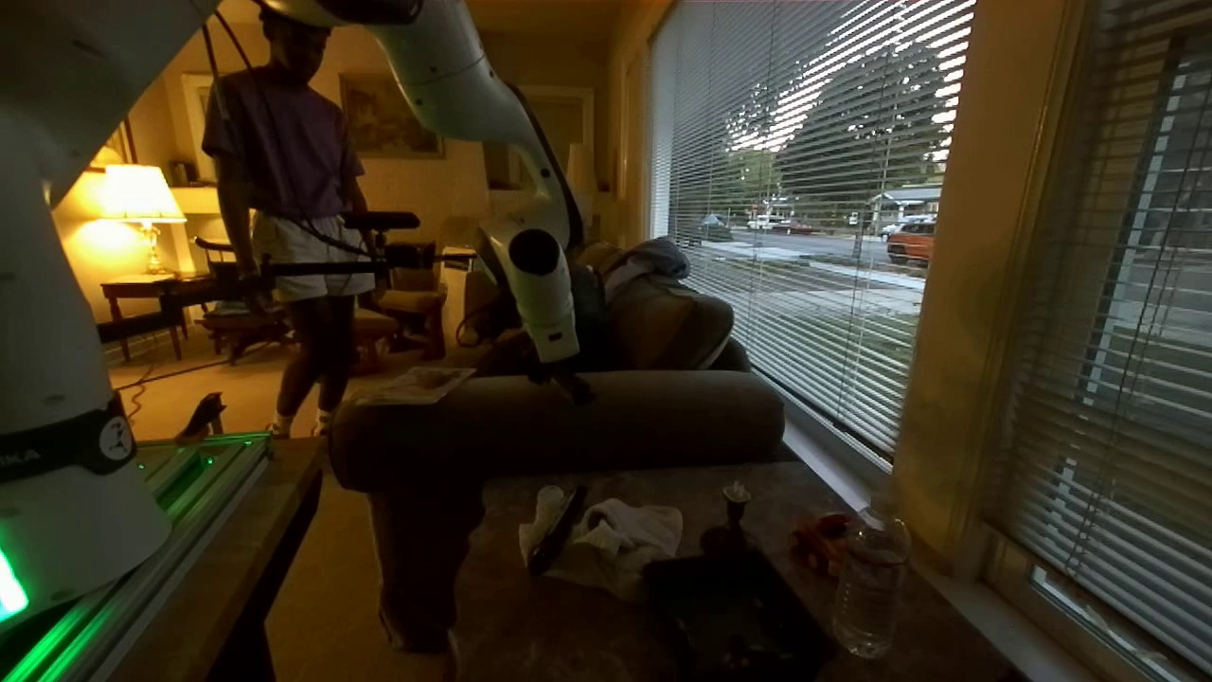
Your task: Remove the remote on the handle of the couch and push it onto the couch
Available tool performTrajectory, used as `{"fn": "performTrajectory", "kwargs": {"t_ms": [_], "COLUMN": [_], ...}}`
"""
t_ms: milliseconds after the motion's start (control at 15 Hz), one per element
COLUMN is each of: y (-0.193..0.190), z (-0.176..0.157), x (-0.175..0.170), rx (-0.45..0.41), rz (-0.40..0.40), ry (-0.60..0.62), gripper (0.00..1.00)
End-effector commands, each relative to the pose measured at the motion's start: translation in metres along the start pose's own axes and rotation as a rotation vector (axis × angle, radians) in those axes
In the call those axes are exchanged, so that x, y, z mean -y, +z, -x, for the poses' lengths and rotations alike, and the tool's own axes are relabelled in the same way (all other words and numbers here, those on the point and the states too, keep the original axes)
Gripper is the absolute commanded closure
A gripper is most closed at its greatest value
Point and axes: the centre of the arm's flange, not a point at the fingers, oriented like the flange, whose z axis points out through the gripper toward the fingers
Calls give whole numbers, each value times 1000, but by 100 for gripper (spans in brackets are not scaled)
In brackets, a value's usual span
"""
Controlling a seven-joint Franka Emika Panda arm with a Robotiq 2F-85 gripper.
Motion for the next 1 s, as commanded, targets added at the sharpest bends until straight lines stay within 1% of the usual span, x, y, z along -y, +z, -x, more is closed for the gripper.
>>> {"fn": "performTrajectory", "kwargs": {"t_ms": [0,267,600,933], "y": [27,35,39,44], "z": [-3,-3,-7,-8], "x": [7,5,9,11], "rx": [20,24,0,7], "rz": [9,17,7,0], "ry": [44,71,45,42], "gripper": [0,0,0,0]}}
